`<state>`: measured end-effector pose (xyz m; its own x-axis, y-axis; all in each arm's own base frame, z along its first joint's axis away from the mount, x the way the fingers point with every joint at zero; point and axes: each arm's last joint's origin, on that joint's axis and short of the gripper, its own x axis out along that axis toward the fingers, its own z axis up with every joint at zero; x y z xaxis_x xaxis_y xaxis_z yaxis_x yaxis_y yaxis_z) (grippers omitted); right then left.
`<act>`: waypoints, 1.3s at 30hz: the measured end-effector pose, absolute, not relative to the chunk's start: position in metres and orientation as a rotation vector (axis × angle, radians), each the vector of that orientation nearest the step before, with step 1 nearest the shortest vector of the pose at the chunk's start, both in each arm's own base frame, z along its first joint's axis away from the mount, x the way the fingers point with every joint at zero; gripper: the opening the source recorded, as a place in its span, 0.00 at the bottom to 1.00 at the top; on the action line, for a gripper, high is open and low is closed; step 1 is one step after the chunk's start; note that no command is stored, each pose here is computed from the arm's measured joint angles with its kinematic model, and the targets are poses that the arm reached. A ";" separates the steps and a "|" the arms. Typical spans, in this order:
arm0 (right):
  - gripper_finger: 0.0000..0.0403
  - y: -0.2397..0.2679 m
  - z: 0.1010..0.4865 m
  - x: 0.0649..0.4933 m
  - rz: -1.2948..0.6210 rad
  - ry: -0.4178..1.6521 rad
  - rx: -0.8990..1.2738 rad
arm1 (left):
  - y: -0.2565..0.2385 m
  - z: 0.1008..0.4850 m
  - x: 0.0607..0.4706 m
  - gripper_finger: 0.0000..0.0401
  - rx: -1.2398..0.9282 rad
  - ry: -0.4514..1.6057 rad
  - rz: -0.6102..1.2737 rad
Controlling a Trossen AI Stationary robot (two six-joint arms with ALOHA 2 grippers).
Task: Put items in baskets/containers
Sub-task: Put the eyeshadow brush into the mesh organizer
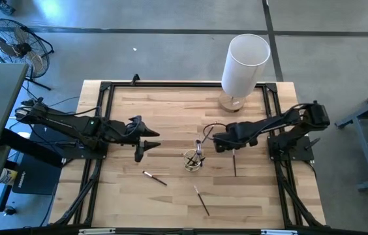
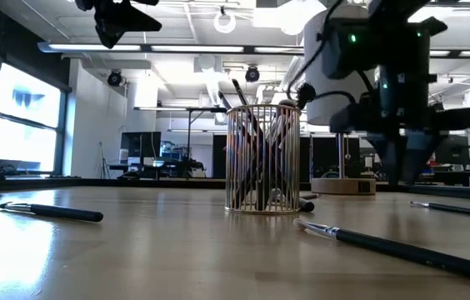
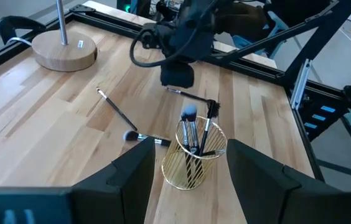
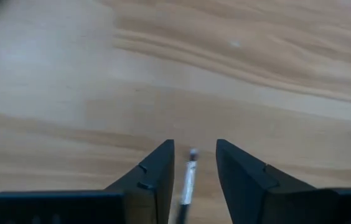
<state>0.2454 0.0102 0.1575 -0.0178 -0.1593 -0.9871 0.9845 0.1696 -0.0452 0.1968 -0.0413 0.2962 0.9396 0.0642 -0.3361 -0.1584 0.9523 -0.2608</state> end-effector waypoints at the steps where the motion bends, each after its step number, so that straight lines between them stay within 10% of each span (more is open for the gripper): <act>1: 0.28 0.009 0.155 0.243 -1.179 1.206 0.958 | -0.041 0.296 0.197 0.49 -0.290 0.332 0.115; 39: 0.00 0.018 0.130 0.239 -0.753 1.341 0.771 | -0.041 0.295 0.198 0.49 -0.286 0.338 0.121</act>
